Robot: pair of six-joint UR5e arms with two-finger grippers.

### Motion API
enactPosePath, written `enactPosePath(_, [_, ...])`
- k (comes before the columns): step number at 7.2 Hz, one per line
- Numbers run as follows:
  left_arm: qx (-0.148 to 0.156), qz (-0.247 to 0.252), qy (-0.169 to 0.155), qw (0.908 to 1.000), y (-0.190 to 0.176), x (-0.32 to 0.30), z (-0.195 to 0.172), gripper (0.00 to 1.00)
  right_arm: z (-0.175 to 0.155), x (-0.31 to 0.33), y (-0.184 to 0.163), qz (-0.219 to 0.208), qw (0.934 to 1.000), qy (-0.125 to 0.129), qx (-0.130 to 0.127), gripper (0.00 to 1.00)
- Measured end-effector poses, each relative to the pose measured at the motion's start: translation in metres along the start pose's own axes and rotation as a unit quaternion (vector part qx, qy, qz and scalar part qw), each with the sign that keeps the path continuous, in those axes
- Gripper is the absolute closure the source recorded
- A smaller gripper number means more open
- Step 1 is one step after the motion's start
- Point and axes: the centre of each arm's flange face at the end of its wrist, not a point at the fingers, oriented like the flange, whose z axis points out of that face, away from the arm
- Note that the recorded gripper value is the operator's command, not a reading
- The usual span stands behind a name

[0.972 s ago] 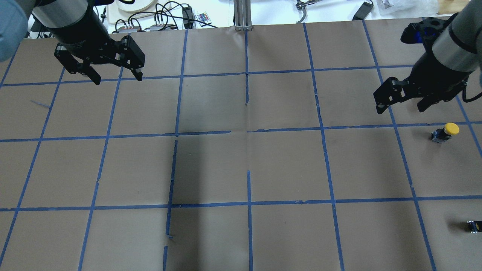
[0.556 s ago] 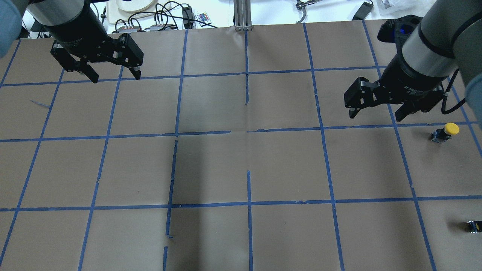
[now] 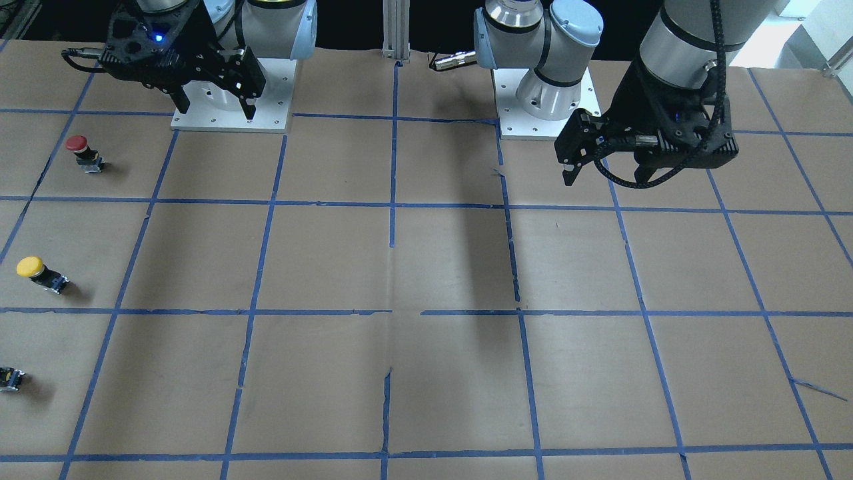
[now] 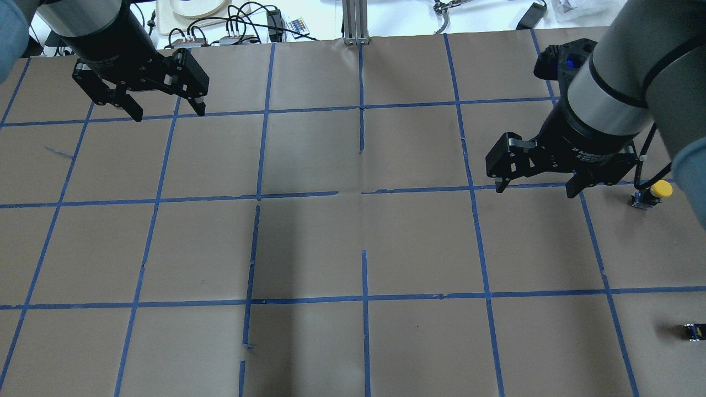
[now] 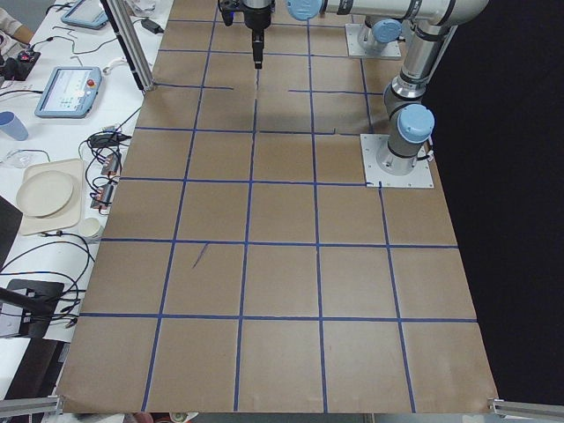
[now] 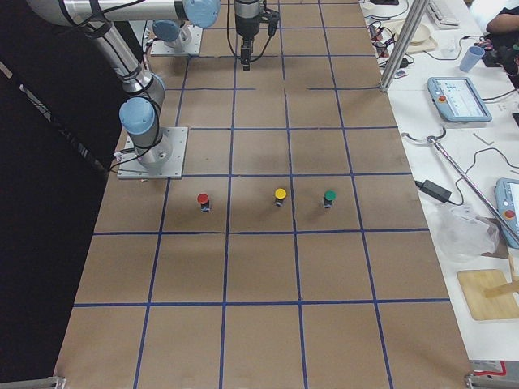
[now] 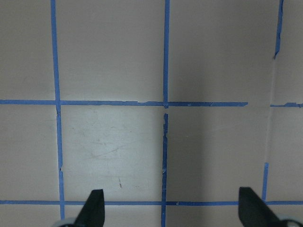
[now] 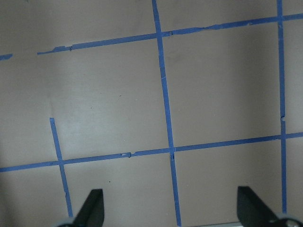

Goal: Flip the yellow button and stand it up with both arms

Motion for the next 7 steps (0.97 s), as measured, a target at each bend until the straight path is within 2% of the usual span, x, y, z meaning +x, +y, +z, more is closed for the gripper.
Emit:
enactPosePath(2, [-0.002, 0.0, 0.0, 1.0, -0.002, 0.0, 0.003, 0.0, -0.002, 0.007, -0.002, 0.004, 0.9999, 0.013, -0.002, 0.0])
enactPosePath(7, [0.0, -0.001, 0.0, 1.0, -0.015, -0.001, 0.01, 0.0, -0.001, 0.008, -0.004, 0.009, 0.9999, 0.006, -0.009, 0.0])
